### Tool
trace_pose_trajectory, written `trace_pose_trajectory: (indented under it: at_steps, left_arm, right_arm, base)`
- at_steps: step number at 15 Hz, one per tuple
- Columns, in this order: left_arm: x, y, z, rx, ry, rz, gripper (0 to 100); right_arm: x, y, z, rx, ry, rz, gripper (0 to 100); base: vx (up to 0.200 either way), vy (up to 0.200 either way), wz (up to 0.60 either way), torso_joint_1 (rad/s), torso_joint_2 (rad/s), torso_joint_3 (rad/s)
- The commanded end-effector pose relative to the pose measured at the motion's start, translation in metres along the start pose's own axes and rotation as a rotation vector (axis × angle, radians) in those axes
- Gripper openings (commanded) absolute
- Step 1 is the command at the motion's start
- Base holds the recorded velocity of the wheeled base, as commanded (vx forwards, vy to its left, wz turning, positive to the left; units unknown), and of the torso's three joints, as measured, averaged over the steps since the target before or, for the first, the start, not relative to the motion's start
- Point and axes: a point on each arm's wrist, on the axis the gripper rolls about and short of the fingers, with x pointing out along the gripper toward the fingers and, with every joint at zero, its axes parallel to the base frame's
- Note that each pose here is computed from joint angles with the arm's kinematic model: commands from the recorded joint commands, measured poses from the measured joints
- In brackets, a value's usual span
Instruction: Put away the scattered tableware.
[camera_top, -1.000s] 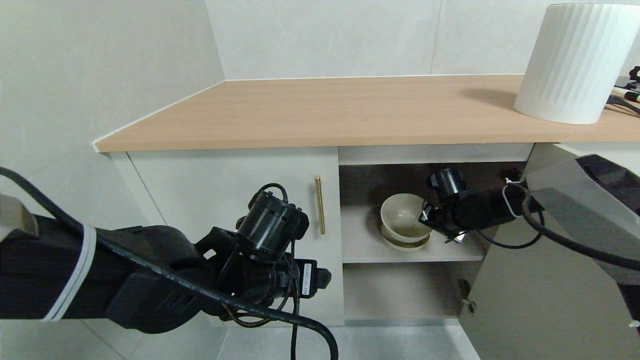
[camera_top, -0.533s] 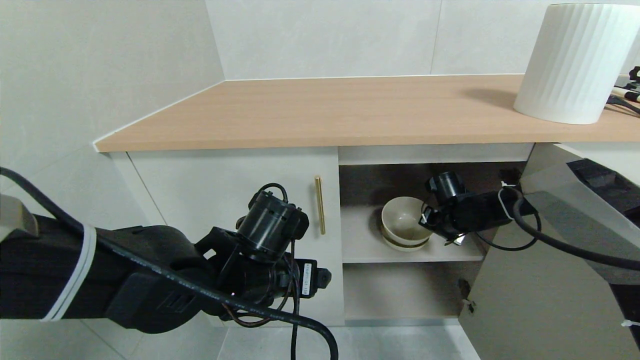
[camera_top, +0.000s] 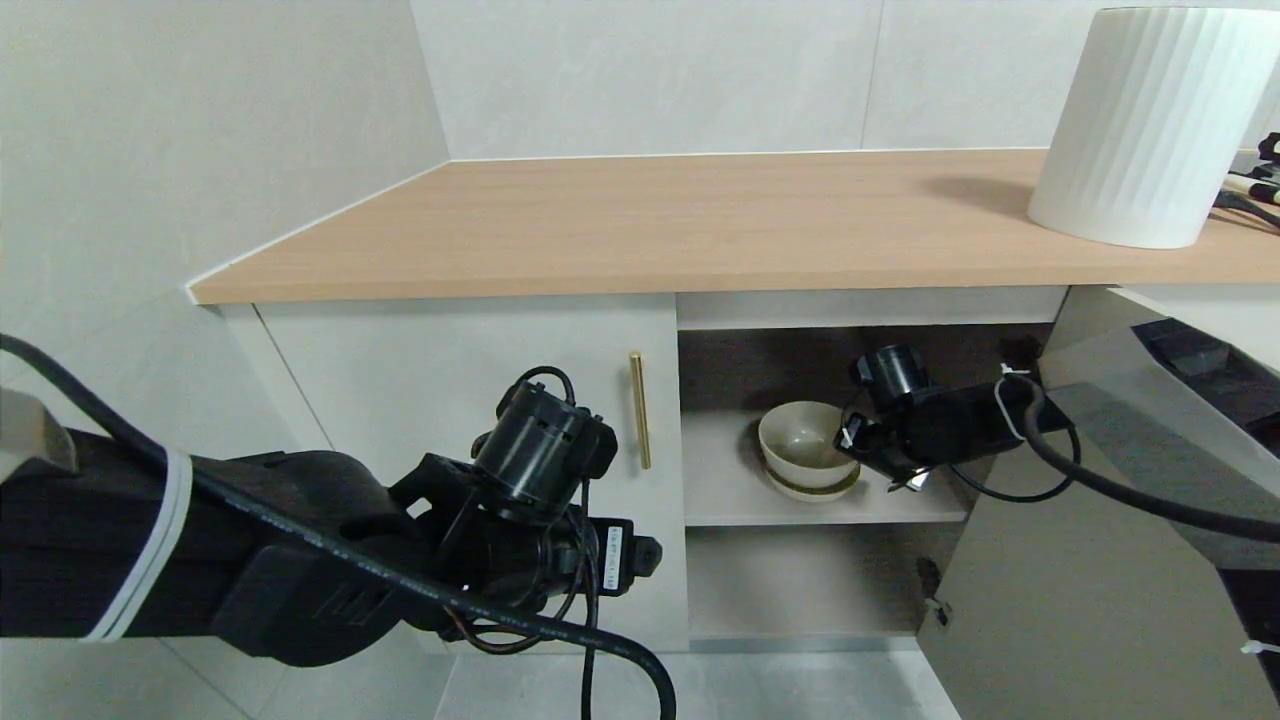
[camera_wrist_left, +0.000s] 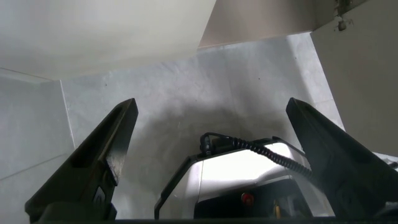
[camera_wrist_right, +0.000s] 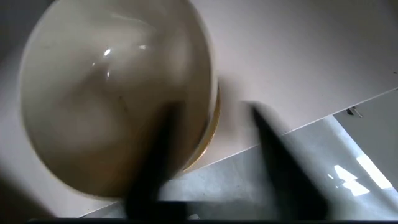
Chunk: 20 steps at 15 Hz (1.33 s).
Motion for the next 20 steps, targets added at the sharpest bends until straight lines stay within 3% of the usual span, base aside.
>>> trace_pose_trajectory:
  at_steps: [1,9,12,15,18,20]
  left_arm:
    - [0.0,0.0,0.0,0.001,0.0,-0.001,100]
    - [-0.001,0.0,0.001,-0.002,-0.004,-0.002,100]
    - [-0.013,0.003,0.005,-0.013,-0.032,-0.018,100]
    - [-0.032,0.015,0.011,-0.046,-0.081,-0.02,100]
    - [-0.066,0.039,0.021,-0.108,-0.177,-0.018,100]
    - [-0.091,0.047,0.017,-0.116,-0.227,-0.036,100]
  right_arm:
    - [-0.003,0.001,0.0,-0.002,0.001,0.002,100]
    - [-0.012,0.002,0.003,0.0,-0.004,0.009,100]
    - [-0.044,0.005,0.003,-0.021,0.016,0.051,100]
    - [-0.109,0.001,0.002,-0.116,0.068,0.168,100]
    - [-0.169,-0.014,-0.003,-0.218,0.053,0.225,100]
    - [-0.215,-0.032,-0.01,-0.261,0.063,0.306,100]
  base:
    - [0.0,0.0,0.0,0.0,0.0,0.0]
    - [0.0,0.0,0.0,0.0,0.0,0.0]
    - [0.0,0.0,0.0,0.0,0.0,0.0]
    - [0.0,0.0,0.0,0.0,0.0,0.0]
    - [0.0,0.0,0.0,0.0,0.0,0.0]
    - [0.0,0.0,0.0,0.0,0.0,0.0]
